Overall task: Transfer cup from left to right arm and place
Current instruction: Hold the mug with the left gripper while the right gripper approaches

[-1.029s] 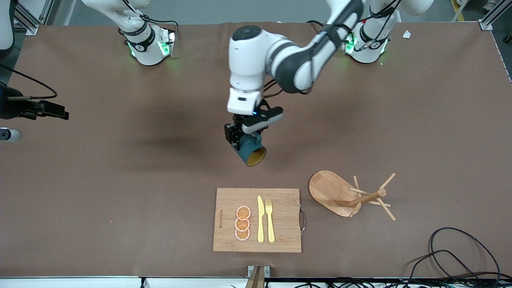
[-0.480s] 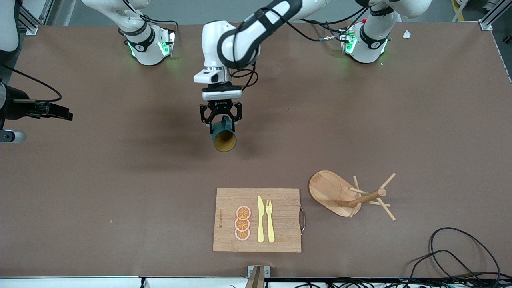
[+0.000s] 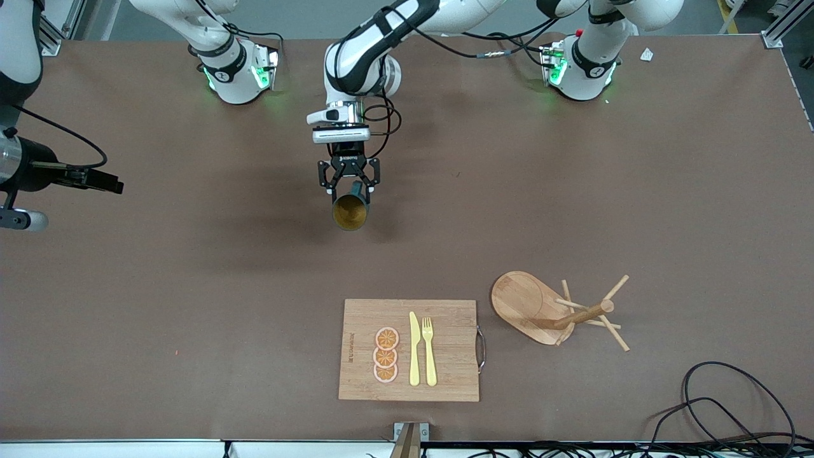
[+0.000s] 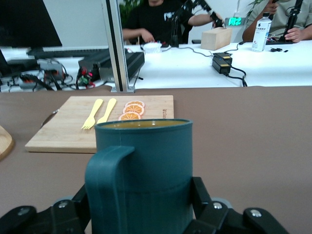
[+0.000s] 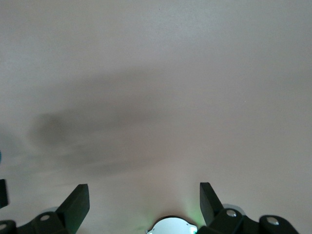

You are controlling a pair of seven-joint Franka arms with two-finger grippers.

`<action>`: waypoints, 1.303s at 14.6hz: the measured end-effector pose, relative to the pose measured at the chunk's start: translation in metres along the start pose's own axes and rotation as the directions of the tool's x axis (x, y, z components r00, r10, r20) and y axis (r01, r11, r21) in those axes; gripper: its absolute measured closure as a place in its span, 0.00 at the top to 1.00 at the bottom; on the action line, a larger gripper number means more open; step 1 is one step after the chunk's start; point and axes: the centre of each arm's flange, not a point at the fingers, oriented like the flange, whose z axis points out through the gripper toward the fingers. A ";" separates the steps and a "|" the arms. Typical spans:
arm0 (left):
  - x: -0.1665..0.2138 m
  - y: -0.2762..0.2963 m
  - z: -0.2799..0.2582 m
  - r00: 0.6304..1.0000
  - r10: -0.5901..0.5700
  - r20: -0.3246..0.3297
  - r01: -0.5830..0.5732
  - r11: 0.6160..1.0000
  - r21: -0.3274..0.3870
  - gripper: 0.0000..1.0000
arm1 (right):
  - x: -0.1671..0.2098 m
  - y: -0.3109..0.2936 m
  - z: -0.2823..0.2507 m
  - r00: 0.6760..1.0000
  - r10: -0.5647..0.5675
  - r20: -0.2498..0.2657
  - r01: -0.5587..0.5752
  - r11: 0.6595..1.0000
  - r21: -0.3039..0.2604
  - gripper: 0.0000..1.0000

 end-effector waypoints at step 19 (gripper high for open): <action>-0.109 -0.013 0.024 0.978 -0.015 -0.207 0.014 1.000 -0.004 0.96 | -0.004 -0.133 0.085 0.958 0.273 -0.086 -0.274 0.962 0.003 1.00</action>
